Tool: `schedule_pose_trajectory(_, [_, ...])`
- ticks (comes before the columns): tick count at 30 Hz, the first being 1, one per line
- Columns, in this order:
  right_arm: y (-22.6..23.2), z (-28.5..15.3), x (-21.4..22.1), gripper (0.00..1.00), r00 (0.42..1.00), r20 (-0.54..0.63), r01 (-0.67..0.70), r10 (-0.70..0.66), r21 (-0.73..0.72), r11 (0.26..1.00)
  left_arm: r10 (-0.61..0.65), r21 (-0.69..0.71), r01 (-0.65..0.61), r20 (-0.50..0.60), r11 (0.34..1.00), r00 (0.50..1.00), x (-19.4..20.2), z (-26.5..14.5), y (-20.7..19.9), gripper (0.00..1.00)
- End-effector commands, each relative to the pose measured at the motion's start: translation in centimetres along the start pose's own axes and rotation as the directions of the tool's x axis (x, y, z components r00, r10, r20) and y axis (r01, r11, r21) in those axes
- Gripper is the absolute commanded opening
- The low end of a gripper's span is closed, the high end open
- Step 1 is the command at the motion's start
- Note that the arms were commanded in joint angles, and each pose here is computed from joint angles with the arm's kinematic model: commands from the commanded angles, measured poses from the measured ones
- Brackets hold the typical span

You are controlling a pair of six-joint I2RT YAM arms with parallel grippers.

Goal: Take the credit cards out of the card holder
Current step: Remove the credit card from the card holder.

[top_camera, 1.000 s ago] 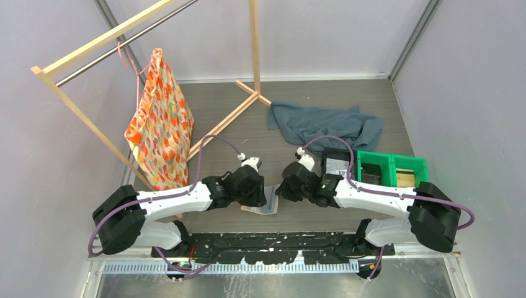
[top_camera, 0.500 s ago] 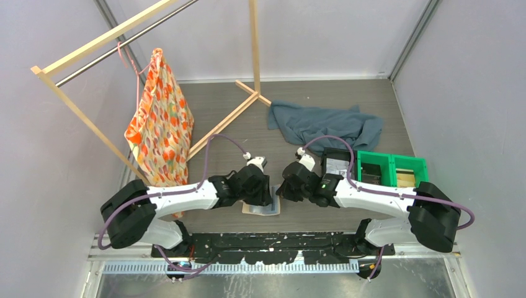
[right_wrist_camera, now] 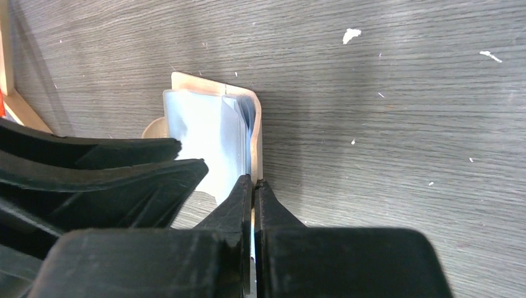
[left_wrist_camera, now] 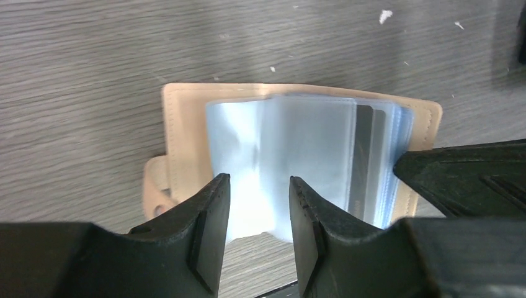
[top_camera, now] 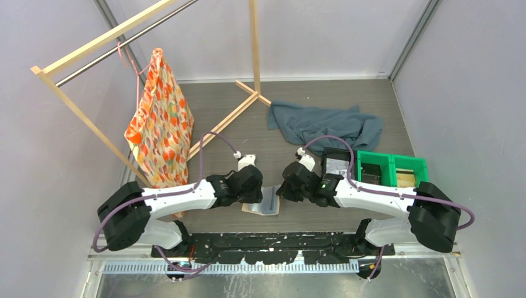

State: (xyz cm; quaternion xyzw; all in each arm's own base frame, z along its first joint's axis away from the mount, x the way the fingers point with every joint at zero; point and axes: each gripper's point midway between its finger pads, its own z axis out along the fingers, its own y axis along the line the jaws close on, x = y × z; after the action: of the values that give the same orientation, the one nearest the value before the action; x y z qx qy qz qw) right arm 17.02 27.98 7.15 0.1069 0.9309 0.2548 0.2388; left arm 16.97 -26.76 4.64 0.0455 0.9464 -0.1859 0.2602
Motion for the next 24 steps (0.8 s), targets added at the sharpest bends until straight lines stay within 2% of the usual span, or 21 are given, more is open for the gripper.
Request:
schedule_pose_trajectory(1, [0.7, -0.4, -0.7, 0.01, 0.999, 0.034, 0.001, 0.001, -0.035, 0.999, -0.053, -0.084, 0.062, 0.101, 0.995, 0.993, -1.7, -1.3, 2.5, 0.41])
schedule_pose_trajectory(7, [-0.7, -1.1, -1.1, 0.04, 0.998, 0.058, 0.020, -0.021, 0.014, 1.000, -0.080, -0.077, 0.088, 0.099, 0.993, 0.992, -1.9, -1.6, 3.7, 0.41])
schedule_pose_trajectory(11, [-0.8, -1.5, -1.4, 0.01, 0.997, 0.070, 0.032, -0.033, 0.007, 0.999, 0.007, 0.138, -0.023, 0.114, 0.990, 0.994, -2.2, -3.3, -0.8, 0.43])
schedule_pose_trajectory(16, [-0.6, -1.4, -1.3, 0.01, 0.997, 0.067, 0.044, -0.044, 0.002, 0.999, 0.178, 0.219, -0.184, 0.044, 0.958, 0.983, -0.9, -4.2, -3.6, 0.45])
schedule_pose_trajectory(19, [-0.4, -1.4, -1.4, 0.01, 0.997, 0.060, 0.056, -0.056, 0.007, 0.998, 0.228, 0.318, -0.220, 0.014, 0.922, 0.974, 0.1, -4.8, -5.4, 0.47])
schedule_pose_trajectory(20, [-0.4, -1.4, -1.4, 0.01, 0.997, 0.061, 0.057, -0.057, 0.008, 0.998, 0.235, 0.358, -0.222, 0.008, 0.907, 0.972, 0.3, -5.0, -6.1, 0.50])
schedule_pose_trajectory(22, [-0.2, -1.4, -1.4, 0.01, 0.997, 0.064, 0.054, -0.054, -0.001, 0.999, 0.259, 0.427, -0.245, 0.027, 0.870, 0.966, 0.6, -5.5, -7.4, 0.56])
schedule_pose_trajectory(24, [0.0, -1.3, -1.5, 0.01, 0.997, 0.065, 0.050, -0.050, -0.007, 0.999, 0.297, 0.393, -0.303, 0.079, 0.868, 0.952, 0.1, -5.3, -7.2, 0.60])
